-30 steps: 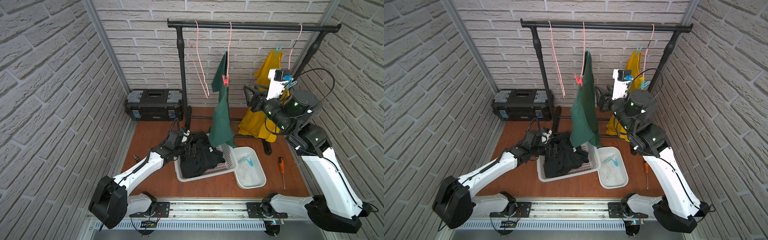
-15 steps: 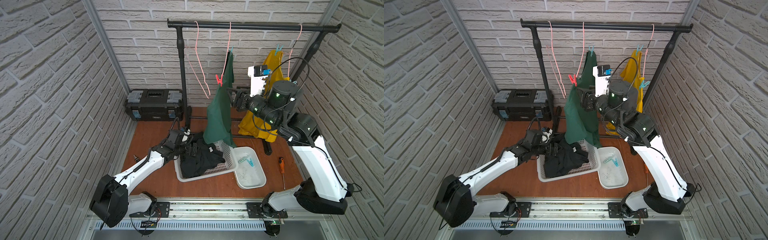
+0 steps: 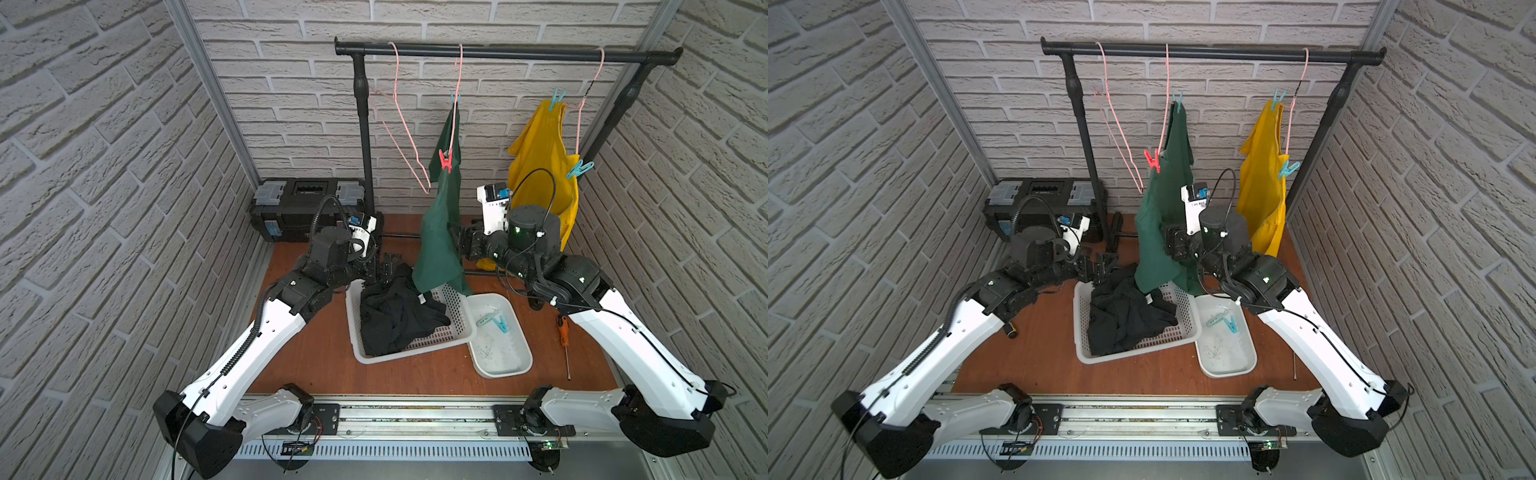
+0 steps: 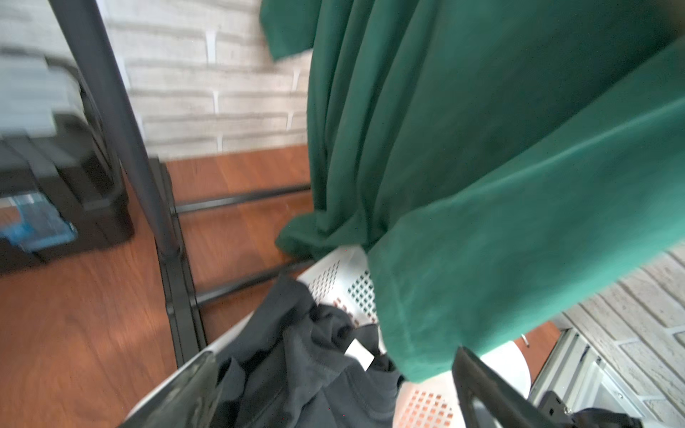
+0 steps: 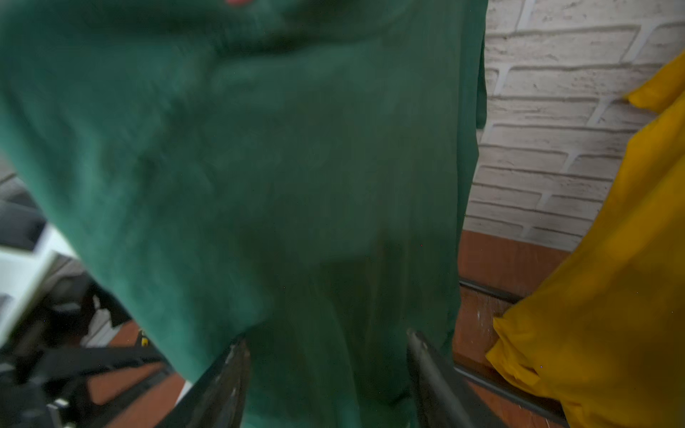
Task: Remove the clothespins securing t-shirts to the hanger
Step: Pick up the hanger from the clothes rail.
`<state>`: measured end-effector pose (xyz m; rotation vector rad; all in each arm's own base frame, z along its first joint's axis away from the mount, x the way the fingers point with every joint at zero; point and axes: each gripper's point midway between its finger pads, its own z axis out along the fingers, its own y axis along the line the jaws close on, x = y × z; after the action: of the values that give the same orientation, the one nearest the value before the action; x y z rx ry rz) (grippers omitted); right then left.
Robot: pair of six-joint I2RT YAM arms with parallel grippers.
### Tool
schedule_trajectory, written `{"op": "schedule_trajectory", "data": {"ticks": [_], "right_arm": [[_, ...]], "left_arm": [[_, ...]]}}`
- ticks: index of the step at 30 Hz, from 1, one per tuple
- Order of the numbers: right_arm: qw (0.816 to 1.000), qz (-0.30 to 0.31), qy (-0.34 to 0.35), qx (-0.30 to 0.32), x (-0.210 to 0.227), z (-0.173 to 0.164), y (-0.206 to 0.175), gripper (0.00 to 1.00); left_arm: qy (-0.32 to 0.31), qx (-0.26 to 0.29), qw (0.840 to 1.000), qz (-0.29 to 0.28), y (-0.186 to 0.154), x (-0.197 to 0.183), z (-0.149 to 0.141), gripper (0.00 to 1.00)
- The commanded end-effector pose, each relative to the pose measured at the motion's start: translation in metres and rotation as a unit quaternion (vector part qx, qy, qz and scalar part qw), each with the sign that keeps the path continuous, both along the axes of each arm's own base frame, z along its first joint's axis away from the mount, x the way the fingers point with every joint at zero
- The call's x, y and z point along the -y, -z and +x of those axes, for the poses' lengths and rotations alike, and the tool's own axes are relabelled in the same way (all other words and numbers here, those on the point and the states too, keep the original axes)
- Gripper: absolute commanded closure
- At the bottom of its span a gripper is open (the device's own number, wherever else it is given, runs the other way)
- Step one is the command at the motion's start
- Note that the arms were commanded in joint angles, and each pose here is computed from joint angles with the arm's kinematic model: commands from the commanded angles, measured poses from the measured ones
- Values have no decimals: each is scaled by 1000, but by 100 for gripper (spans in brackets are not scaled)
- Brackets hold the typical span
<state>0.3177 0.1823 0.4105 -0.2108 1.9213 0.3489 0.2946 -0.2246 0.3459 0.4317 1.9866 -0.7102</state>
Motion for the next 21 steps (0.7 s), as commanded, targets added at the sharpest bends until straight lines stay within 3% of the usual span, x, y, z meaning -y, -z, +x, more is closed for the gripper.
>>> {"op": "schedule_trajectory", "data": {"ticks": [1, 10, 21], "right_arm": [[999, 32, 0, 37, 6, -5, -1, 28], [1000, 22, -3, 2, 24, -32, 69, 22], [1000, 25, 1, -13, 34, -46, 104, 21]], "left_arm": [[15, 29, 999, 5, -26, -2, -9, 2], [66, 81, 993, -53, -100, 16, -19, 2], [148, 156, 974, -66, -177, 71, -35, 2]]}}
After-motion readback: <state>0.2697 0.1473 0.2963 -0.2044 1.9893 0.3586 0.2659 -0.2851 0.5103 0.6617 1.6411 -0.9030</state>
